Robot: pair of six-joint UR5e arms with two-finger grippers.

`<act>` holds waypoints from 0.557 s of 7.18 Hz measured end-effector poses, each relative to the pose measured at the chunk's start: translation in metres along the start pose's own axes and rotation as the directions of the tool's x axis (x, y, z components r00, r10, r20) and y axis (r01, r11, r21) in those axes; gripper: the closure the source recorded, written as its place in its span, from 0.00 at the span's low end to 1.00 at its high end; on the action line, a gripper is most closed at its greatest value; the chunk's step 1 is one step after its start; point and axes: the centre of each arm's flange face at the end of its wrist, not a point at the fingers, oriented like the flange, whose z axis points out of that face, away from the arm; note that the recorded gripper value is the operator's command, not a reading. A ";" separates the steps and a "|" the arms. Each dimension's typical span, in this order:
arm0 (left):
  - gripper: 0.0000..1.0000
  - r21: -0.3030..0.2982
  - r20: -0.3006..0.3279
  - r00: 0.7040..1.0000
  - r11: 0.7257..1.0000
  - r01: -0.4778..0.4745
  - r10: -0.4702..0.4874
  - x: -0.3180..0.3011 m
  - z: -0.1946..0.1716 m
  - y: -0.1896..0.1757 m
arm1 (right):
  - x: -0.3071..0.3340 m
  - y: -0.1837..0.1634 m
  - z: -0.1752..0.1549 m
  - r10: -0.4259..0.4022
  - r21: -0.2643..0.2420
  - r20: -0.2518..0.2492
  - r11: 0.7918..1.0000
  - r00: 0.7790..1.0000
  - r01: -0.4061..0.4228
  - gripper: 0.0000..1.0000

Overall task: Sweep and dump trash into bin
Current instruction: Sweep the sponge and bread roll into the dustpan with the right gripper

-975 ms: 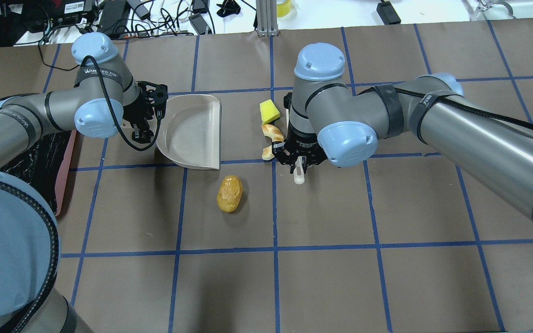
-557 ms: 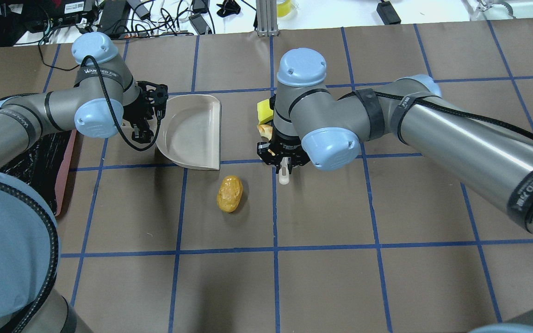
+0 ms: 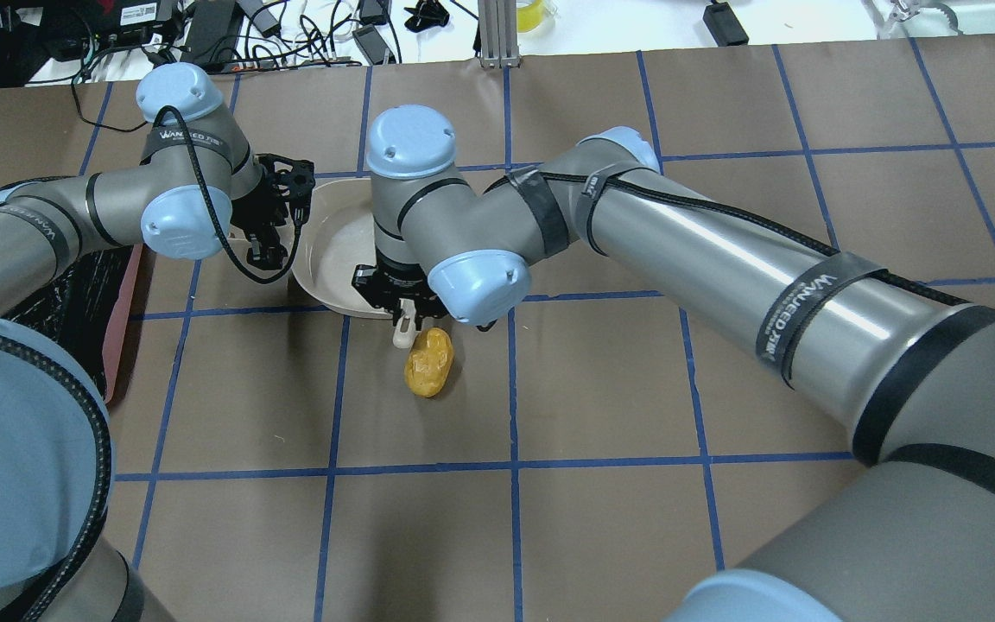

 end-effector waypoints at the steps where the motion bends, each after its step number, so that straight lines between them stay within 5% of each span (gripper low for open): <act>1: 1.00 0.000 0.000 1.000 1.000 0.001 -0.001 0.000 0.000 0.000 | -0.024 0.007 -0.001 0.018 -0.004 0.031 1.000 0.999 -0.017 1.00; 4: 1.00 0.001 0.004 1.000 1.000 0.002 -0.002 0.000 -0.002 0.000 | -0.060 0.031 -0.012 0.031 -0.012 0.052 0.999 0.998 -0.030 1.00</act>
